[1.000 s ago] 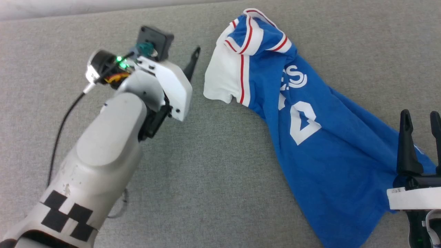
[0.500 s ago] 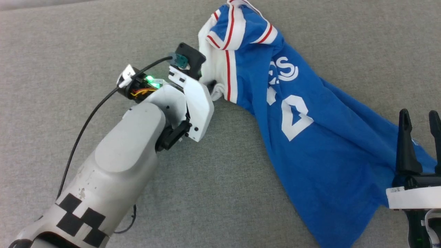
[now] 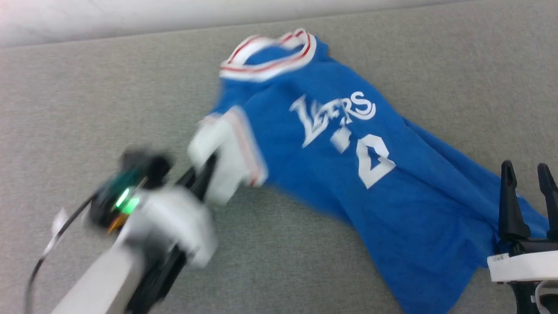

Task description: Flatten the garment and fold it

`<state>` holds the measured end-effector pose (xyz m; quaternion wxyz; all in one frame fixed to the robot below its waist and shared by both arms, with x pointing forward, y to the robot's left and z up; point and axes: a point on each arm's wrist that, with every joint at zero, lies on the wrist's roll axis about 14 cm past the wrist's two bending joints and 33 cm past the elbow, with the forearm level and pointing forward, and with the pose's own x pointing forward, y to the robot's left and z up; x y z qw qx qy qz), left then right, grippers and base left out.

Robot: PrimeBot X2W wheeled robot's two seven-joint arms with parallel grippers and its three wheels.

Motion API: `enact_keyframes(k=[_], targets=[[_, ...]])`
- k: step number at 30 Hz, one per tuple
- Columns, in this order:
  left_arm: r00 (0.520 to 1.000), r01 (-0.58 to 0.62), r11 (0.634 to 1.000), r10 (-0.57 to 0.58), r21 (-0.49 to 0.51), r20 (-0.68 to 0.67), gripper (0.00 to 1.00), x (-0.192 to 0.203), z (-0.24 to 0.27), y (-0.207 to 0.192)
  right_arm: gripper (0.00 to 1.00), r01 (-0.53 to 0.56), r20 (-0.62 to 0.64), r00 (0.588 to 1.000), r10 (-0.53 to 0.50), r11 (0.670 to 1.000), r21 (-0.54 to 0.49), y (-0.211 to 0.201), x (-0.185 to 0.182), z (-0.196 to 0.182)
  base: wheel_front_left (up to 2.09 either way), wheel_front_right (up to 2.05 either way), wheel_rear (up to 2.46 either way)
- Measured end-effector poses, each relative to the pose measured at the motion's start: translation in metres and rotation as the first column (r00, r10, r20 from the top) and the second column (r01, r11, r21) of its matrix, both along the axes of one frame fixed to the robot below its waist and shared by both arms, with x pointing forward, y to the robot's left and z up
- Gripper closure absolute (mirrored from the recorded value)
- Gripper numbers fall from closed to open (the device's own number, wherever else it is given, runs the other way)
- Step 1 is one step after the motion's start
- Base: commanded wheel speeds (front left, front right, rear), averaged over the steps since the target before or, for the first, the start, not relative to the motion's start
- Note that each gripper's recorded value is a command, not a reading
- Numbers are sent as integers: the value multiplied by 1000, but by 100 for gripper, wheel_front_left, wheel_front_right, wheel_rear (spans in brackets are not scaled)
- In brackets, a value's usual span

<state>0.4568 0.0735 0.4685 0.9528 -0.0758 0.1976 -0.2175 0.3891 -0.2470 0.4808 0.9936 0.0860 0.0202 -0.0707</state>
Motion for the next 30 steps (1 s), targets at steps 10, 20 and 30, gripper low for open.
enact_keyframes(k=[10,20,30], targets=[[816,-305,943,331,132,-474,100,-170,-78,101,0,-59,1,998,59,998,18,19,8,3,0,0,0],[856,-515,836,493,-190,-154,0,-108,-6,116,0,-96,4,995,96,995,28,30,12,6,0,0,0],[606,-672,733,626,-106,491,0,-81,92,174,0,-85,41,996,84,996,22,26,3,21,0,0,0]])
